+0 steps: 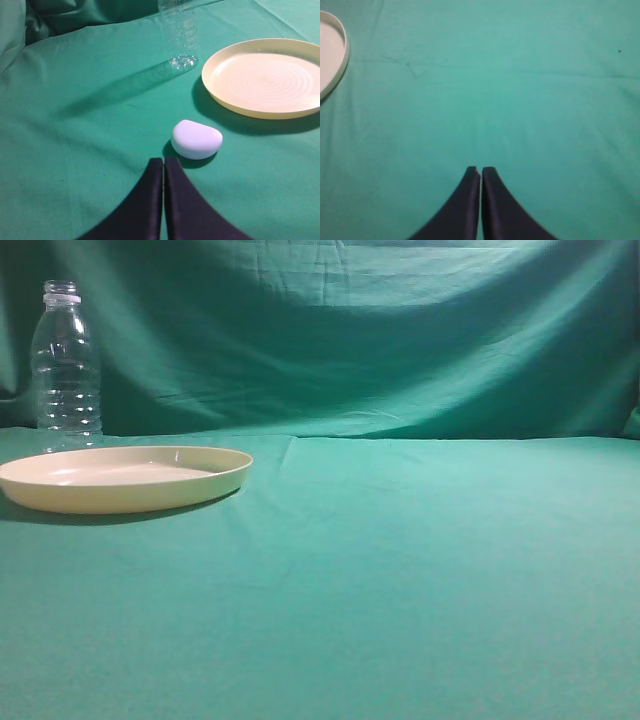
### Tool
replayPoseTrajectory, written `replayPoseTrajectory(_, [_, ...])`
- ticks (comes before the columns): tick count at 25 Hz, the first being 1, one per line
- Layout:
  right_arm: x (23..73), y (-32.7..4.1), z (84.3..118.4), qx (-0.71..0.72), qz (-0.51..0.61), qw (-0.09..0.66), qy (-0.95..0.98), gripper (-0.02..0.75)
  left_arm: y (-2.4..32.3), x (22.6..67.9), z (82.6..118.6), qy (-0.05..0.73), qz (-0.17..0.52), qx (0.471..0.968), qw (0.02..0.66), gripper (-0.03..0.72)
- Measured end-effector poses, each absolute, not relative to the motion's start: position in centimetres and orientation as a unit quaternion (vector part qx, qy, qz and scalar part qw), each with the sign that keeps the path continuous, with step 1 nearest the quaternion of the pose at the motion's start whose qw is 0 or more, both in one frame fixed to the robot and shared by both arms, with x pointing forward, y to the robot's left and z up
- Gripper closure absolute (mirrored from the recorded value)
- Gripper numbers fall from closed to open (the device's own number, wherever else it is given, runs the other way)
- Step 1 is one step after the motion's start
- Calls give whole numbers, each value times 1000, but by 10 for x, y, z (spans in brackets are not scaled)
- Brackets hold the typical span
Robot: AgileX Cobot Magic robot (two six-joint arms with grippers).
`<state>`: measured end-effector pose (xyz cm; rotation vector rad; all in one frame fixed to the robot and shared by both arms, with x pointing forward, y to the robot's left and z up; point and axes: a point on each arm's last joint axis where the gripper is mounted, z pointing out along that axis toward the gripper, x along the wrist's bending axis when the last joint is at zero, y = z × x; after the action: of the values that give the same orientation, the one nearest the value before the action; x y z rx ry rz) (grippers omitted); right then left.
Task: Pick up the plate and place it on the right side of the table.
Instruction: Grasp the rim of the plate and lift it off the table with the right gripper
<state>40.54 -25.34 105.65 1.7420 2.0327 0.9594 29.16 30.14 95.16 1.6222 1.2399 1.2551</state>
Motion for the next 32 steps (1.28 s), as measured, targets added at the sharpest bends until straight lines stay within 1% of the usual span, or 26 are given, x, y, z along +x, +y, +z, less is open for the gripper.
replayPoseTrajectory(3, [422, -243, 1053, 591, 354, 122, 714, 738, 301, 292, 952, 482, 488, 630, 364, 688])
replayPoseTrajectory(6, [437, -223, 1060, 509, 400, 71, 759, 738, 301, 292, 952, 482, 488, 630, 364, 688])
replayPoseTrajectory(7, [442, -217, 1064, 474, 420, 57, 772, 690, 301, 292, 952, 482, 488, 630, 364, 688])
replayPoseTrajectory(9, [452, -205, 1071, 402, 459, 49, 791, 690, 301, 292, 952, 482, 488, 630, 364, 688])
replayPoseTrajectory(10, [459, -200, 1074, 383, 478, 41, 789, 629, 301, 292, 952, 482, 488, 630, 364, 688])
replayPoseTrajectory(12, [474, -190, 1083, 347, 503, 38, 791, 632, 301, 292, 952, 482, 488, 630, 364, 688])
replayPoseTrajectory(15, [498, -166, 1089, 309, 500, 34, 808, 632, 301, 292, 952, 482, 488, 630, 364, 688])
replayPoseTrajectory(16, [506, -153, 1093, 298, 494, 34, 816, 632, 301, 292, 952, 482, 488, 630, 364, 688])
replayPoseTrajectory(19, [524, -112, 1092, 286, 444, 32, 848, 632, 301, 292, 952, 482, 488, 630, 364, 688])
replayPoseTrajectory(23, [548, -66, 1077, 325, 352, 36, 877, 632, 301, 292, 952, 482, 488, 630, 364, 688])
replayPoseTrajectory(27, [570, -34, 1057, 355, 271, 38, 894, 632, 301, 292, 952, 482, 488, 630, 364, 688])
replayPoseTrajectory(28, [576, -24, 1048, 359, 249, 36, 899, 632, 301, 292, 952, 482, 488, 630, 364, 688])
replayPoseTrajectory(31, [587, -3, 1032, 359, 218, 32, 907, 632, 301, 292, 952, 482, 488, 630, 364, 688])
replayPoseTrajectory(32, [589, 6, 1020, 354, 207, 27, 912, 632, 301, 292, 952, 482, 488, 630, 364, 688])
